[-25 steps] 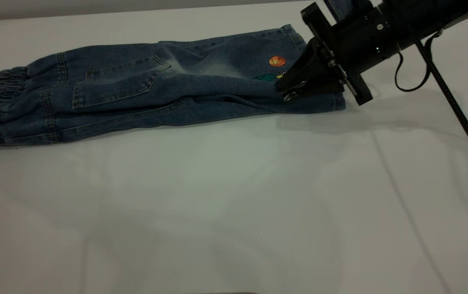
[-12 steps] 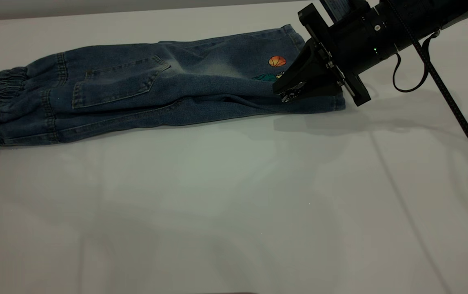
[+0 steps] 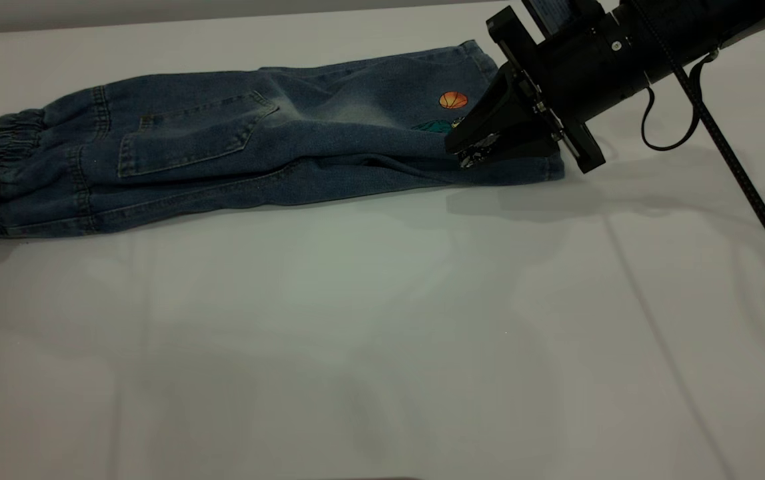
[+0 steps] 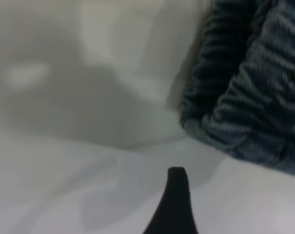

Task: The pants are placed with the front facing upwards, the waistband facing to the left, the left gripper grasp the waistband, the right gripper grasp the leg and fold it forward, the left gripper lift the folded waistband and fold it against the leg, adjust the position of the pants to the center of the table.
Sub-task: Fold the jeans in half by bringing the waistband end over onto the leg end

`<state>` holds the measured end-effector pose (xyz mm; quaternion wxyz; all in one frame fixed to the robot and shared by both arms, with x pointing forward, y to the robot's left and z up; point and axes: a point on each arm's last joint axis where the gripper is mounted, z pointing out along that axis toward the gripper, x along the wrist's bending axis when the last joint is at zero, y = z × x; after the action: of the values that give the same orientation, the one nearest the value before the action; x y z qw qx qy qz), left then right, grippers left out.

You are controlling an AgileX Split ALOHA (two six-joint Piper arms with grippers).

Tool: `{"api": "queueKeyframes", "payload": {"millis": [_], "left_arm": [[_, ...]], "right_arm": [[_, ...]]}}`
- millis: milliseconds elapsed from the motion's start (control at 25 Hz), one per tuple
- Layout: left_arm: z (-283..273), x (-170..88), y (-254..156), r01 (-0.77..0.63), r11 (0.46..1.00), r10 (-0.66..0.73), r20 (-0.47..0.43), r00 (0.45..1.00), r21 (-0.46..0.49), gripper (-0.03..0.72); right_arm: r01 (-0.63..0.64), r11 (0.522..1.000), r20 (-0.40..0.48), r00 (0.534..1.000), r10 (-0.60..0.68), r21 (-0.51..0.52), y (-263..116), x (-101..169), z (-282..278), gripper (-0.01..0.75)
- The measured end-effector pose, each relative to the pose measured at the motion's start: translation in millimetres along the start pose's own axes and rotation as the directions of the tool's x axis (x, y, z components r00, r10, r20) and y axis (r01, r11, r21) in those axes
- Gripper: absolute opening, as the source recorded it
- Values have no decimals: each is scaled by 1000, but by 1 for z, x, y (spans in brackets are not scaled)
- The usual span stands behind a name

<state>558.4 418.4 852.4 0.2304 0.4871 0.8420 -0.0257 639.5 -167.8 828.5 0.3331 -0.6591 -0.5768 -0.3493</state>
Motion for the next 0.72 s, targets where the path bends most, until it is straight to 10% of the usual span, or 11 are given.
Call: {"api": "queueKeyframes", "payload": {"millis": [720], "left_arm": [[28,7,2,136,990,-133,65,989,-37,591]], "right_arm": [[2,1000,2,1000,-2,2,0,0,0,109]]}}
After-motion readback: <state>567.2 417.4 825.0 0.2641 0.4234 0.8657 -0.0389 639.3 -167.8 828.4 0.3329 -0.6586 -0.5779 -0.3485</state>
